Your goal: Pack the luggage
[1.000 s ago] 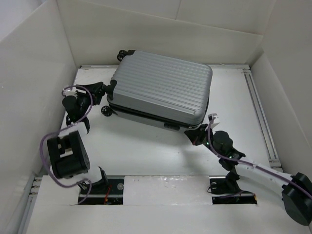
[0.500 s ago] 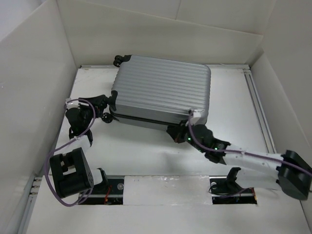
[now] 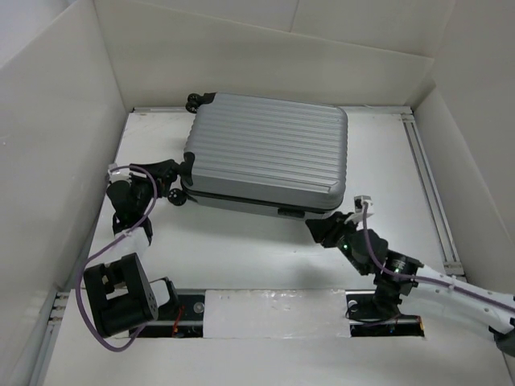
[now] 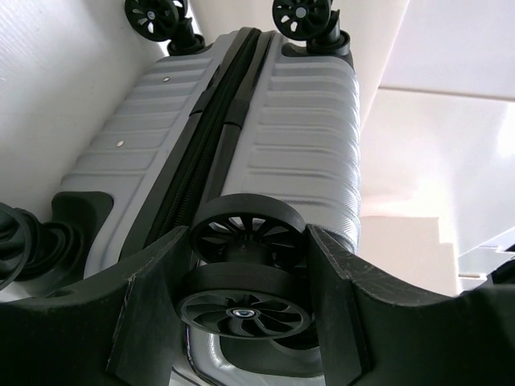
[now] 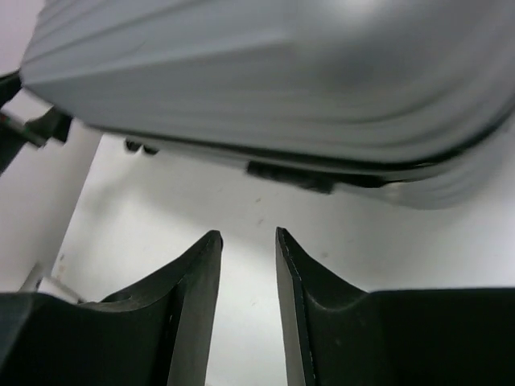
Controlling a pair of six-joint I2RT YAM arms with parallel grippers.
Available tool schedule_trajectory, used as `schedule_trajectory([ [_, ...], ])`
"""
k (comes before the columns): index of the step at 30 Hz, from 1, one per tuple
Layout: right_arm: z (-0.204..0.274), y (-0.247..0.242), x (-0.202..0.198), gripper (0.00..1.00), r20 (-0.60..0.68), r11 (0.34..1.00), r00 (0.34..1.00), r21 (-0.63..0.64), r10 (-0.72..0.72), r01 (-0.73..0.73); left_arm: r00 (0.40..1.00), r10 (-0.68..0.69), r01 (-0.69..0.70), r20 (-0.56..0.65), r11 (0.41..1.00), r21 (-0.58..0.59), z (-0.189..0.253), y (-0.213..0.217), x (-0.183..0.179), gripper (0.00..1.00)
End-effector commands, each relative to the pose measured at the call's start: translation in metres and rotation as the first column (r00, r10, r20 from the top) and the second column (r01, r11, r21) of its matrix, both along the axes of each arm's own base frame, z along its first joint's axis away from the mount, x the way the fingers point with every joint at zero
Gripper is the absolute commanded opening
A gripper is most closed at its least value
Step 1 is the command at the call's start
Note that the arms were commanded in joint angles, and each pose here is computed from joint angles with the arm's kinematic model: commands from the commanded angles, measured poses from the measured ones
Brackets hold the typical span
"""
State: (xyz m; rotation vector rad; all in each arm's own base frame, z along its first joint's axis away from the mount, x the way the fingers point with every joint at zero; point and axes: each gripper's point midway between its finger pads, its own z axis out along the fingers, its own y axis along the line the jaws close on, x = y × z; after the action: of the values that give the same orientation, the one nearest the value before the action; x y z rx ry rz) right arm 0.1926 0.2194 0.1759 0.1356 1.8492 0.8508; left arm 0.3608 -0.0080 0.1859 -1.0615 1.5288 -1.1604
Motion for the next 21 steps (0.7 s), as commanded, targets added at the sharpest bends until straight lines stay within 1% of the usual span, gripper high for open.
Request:
schedule_trajectory([
  [1,-0.019,-0.038,0.007,0.39,-0.032,0.991,0.992,-0.055,-0.124,0.122,0.988,-0.115,0.109,0.1,0.992,0.063,0.039,-0.016,0.0,0.0],
  [3,-0.022,-0.047,0.014,0.39,-0.037,0.985,0.986,-0.065,-0.165,0.163,0.987,-0.107,0.099,0.116,0.993,0.07,0.047,-0.014,0.003,0.0],
  [4,-0.028,-0.049,0.015,0.39,-0.048,0.981,0.983,-0.09,-0.177,0.172,0.989,-0.106,0.1,0.105,0.993,0.066,0.043,-0.014,0.005,0.0],
  [6,-0.037,-0.055,0.021,0.44,-0.063,0.973,0.978,-0.129,-0.201,0.192,0.99,-0.106,0.1,0.093,0.993,0.06,0.037,-0.013,0.007,0.0],
  [7,-0.033,-0.053,0.025,0.48,-0.05,0.972,0.979,-0.136,-0.2,0.191,0.991,-0.093,0.089,0.094,0.995,0.044,0.037,-0.008,0.009,0.0],
  [8,-0.035,-0.05,0.031,0.49,-0.043,0.968,0.98,-0.175,-0.193,0.183,0.988,-0.102,0.098,0.113,0.994,0.04,0.041,-0.01,0.01,0.0],
  [9,-0.036,-0.052,0.036,0.49,-0.051,0.964,0.979,-0.194,-0.197,0.184,0.989,-0.103,0.102,0.107,0.995,0.017,0.04,-0.008,0.011,0.0],
  [10,-0.03,-0.05,0.041,0.49,-0.043,0.961,0.978,-0.202,-0.203,0.191,0.989,-0.103,0.102,0.107,0.995,0.017,0.04,-0.008,0.011,0.0],
  [11,-0.037,-0.047,0.044,0.49,-0.051,0.954,0.979,-0.24,-0.2,0.182,0.989,-0.103,0.102,0.108,0.995,0.017,0.041,-0.007,0.013,0.0],
  [15,-0.037,-0.044,0.055,0.49,-0.031,0.936,0.979,-0.3,-0.203,0.185,0.99,-0.103,0.102,0.1,0.995,0.014,0.038,-0.007,0.014,0.0],
  [18,-0.031,-0.038,0.062,0.49,-0.002,0.941,0.981,-0.282,-0.196,0.187,0.991,-0.094,0.093,0.1,0.996,0.014,0.037,-0.005,0.016,0.0],
  [19,-0.029,-0.037,0.065,0.47,0.014,0.939,0.979,-0.28,-0.205,0.201,0.989,-0.094,0.093,0.11,0.996,0.018,0.041,-0.004,0.017,0.0],
  [20,-0.03,-0.039,0.066,0.47,0.026,0.936,0.977,-0.282,-0.21,0.209,0.99,-0.085,0.084,0.11,0.996,0.019,0.041,-0.003,0.018,0.0],
  [21,-0.028,-0.039,0.069,0.44,0.034,0.935,0.974,-0.276,-0.223,0.224,0.99,-0.085,0.084,0.11,0.996,0.019,0.041,-0.003,0.018,0.0],
])
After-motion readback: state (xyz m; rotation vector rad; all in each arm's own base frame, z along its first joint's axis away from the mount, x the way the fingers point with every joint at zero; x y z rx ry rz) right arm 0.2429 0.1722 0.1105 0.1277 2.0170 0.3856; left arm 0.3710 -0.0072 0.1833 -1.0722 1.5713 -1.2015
